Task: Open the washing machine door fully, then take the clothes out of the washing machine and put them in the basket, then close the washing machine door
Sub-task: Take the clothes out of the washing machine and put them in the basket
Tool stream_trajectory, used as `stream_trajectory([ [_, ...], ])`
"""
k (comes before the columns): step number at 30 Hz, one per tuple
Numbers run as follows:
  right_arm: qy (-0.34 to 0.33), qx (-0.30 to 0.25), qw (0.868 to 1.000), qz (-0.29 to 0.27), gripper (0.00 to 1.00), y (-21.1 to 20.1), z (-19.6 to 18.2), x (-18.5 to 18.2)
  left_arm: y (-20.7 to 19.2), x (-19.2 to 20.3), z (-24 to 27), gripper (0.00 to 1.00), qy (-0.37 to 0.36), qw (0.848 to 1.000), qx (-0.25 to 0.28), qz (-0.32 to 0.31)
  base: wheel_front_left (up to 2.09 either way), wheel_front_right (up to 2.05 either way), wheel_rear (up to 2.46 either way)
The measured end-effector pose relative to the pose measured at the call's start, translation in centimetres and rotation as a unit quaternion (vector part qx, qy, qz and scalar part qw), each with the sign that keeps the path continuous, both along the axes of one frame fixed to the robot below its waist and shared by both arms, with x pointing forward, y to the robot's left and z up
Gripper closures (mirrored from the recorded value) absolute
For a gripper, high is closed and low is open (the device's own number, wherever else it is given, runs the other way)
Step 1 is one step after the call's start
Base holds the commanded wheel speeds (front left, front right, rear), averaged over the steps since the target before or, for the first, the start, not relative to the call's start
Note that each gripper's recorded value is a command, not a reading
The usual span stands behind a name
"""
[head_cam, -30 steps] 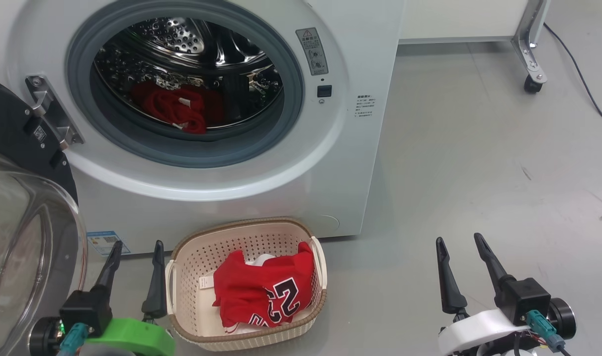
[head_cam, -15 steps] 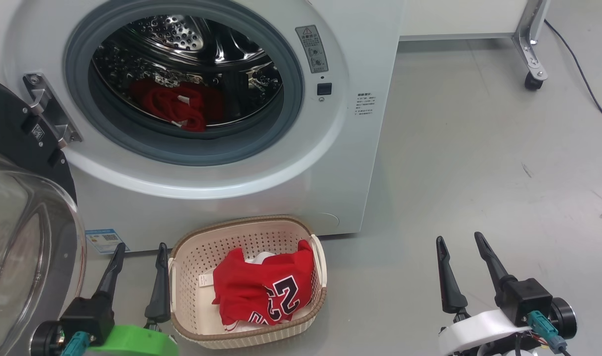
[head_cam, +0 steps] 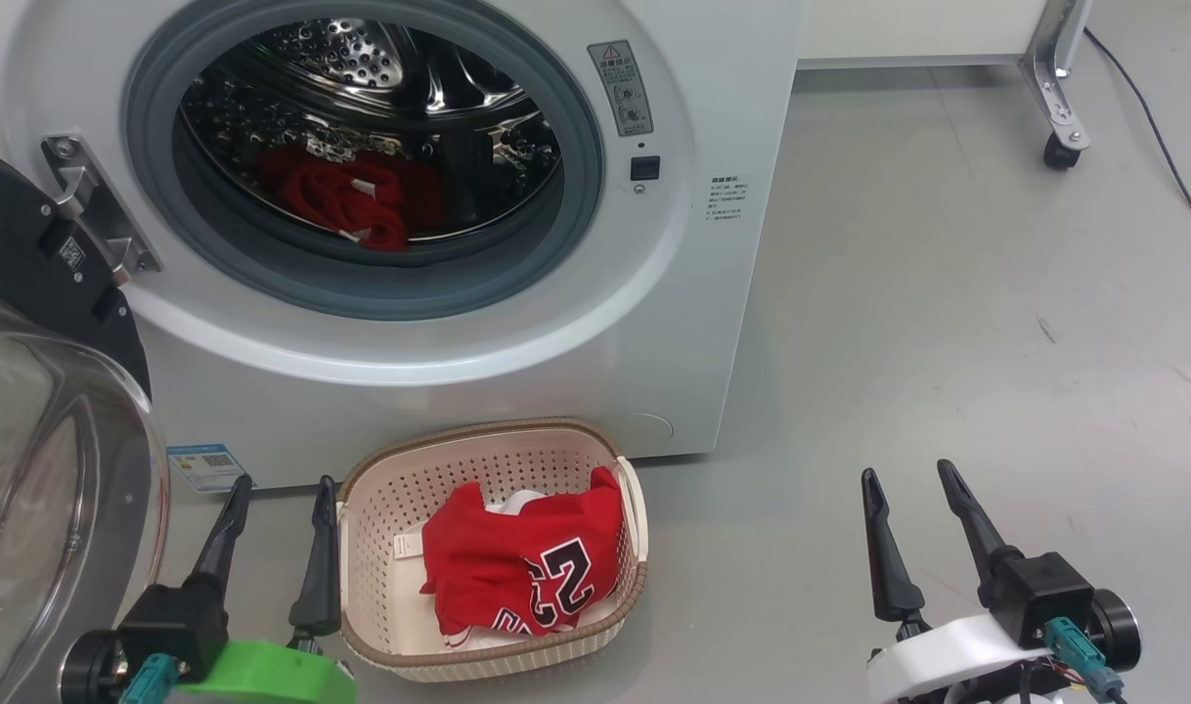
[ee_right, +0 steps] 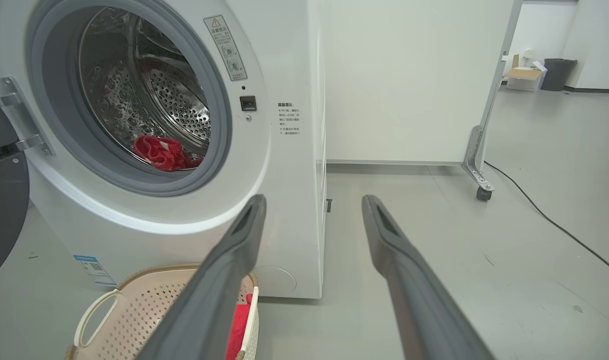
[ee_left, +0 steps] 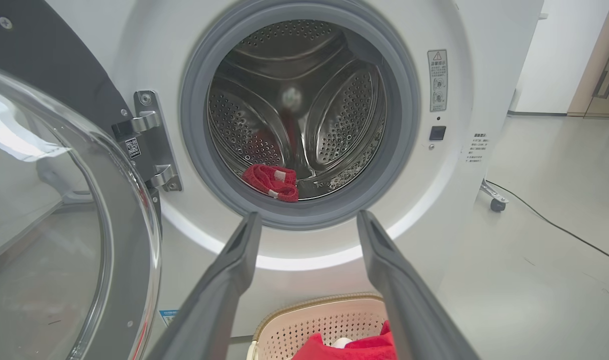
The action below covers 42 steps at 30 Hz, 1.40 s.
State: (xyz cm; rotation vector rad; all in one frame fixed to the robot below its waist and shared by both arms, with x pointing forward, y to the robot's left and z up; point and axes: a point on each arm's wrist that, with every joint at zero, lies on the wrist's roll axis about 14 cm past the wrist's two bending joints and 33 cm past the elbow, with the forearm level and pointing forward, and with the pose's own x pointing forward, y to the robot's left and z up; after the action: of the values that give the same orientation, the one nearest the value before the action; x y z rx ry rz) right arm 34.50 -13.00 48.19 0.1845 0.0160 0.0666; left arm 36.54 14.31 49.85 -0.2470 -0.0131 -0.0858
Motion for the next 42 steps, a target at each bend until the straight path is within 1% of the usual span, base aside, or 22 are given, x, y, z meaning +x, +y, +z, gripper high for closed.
stream_trajectory([
  [5, 0.001, 0.001, 1.0, 0.002, 0.0, 0.1, 0.0, 0.1, -0.3, 0.2, -0.4, 0.0, 0.011, 1.0, 0.0, -0.005, 0.0, 0.0, 0.0],
  [10, 0.007, 0.0, 1.0, 0.005, 0.0, 0.4, -0.4, 0.4, -1.2, 0.4, -1.7, 0.0, 0.038, 0.999, 0.0, -0.021, 0.0, 0.0, 0.0],
  [18, 0.017, 0.0, 1.0, 0.01, 0.0, 0.6, -1.2, 1.5, -4.1, 2.6, -4.3, 0.0, 0.088, 0.993, -0.001, -0.079, 0.0, 0.0, 0.0],
  [25, 0.029, 0.001, 1.0, 0.011, 0.0, 0.8, -2.2, 3.2, -6.6, 6.5, -6.6, 0.0, 0.135, 0.983, 0.014, -0.126, 0.0, 0.0, 0.0],
  [30, 0.032, 0.004, 0.999, 0.019, 0.0, 1.5, -2.7, 4.6, -7.6, 9.5, -8.3, 0.0, 0.166, 0.973, 0.038, -0.156, 0.0, 0.0, 0.0],
  [34, 0.04, 0.004, 0.999, 0.019, 0.0, 1.5, -3.5, 5.5, -8.1, 12.1, -9.7, 0.0, 0.196, 0.962, 0.057, -0.179, 0.0, 0.0, 0.0],
  [37, 0.044, -0.009, 0.999, 0.024, 0.0, 1.6, -4.1, 6.0, -8.0, 14.4, -10.3, 0.0, 0.211, 0.958, 0.063, -0.185, 0.0, 0.0, 0.0],
  [39, 0.044, -0.014, 0.999, 0.023, 0.0, 1.5, -4.3, 6.5, -7.6, 16.0, -10.8, 0.0, 0.222, 0.954, 0.074, -0.185, 0.0, 0.0, 0.0],
  [40, 0.046, -0.018, 0.999, 0.018, 0.0, 1.1, -4.5, 6.8, -7.5, 17.4, -11.2, 0.0, 0.232, 0.949, 0.089, -0.193, 0.0, 0.0, 0.0],
  [42, 0.052, -0.02, 0.998, 0.014, 0.0, 0.8, -5.0, 6.9, -7.6, 19.1, -11.3, 0.0, 0.238, 0.945, 0.101, -0.198, 0.0, 0.0, 0.0],
])
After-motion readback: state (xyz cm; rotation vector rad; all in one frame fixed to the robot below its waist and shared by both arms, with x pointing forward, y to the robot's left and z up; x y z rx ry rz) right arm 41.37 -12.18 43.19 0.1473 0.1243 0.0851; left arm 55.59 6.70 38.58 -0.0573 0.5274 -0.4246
